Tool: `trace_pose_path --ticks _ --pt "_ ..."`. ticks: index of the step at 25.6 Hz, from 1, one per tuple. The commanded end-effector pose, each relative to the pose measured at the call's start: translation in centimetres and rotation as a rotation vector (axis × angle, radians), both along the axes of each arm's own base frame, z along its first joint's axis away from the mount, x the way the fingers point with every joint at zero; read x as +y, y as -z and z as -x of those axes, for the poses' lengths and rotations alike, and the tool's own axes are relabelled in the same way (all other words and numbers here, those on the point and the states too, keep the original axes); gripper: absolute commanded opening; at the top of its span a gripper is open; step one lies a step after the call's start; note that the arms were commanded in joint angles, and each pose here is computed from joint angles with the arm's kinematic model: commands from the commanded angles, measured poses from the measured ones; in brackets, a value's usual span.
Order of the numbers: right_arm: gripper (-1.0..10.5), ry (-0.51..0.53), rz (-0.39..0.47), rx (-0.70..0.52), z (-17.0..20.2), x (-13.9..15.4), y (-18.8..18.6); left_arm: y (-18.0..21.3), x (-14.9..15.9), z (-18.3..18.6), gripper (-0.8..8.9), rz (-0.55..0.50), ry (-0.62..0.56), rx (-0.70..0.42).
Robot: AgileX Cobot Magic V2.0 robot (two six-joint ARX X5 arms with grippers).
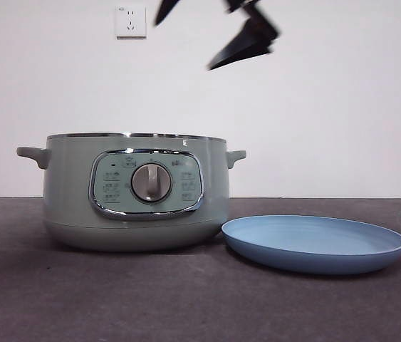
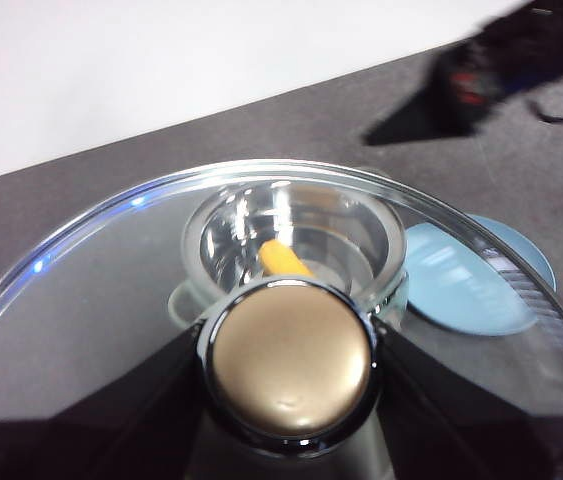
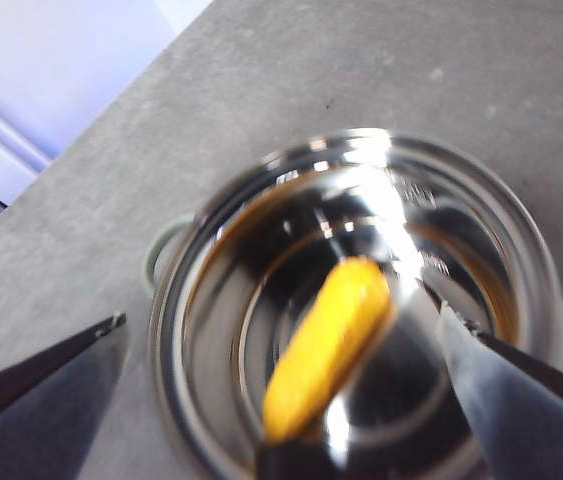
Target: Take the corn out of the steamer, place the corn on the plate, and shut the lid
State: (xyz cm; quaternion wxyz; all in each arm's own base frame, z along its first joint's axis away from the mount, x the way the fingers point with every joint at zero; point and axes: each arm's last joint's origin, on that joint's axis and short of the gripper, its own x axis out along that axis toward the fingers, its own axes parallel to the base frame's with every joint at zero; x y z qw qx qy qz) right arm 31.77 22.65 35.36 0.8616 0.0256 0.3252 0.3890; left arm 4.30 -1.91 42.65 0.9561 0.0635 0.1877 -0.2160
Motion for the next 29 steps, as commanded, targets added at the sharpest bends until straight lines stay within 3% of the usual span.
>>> trace_pose_path --ticks 1,7,11,18,29 --pt "6.3 0.006 0.044 0.009 -2.0 3.0 1.2 -0.5 0.8 1.8 -0.08 0.04 -0.022 -0.076" --pt "6.3 0.013 0.115 0.015 -4.3 7.2 4.2 0.1 1.9 4.1 -0.08 0.052 -0.056 -0.074" --pt "6.3 0.044 0.201 0.04 -5.2 9.3 8.2 0.7 2.3 5.0 -0.08 0.036 -0.07 -0.052" --pt "6.3 0.089 0.257 0.081 -6.2 10.3 12.0 0.9 2.4 5.2 -0.08 0.029 -0.068 -0.039" --pt "6.2 0.074 0.323 0.144 -6.3 11.1 15.4 1.0 2.4 5.2 -0.08 0.022 -0.068 -0.024"
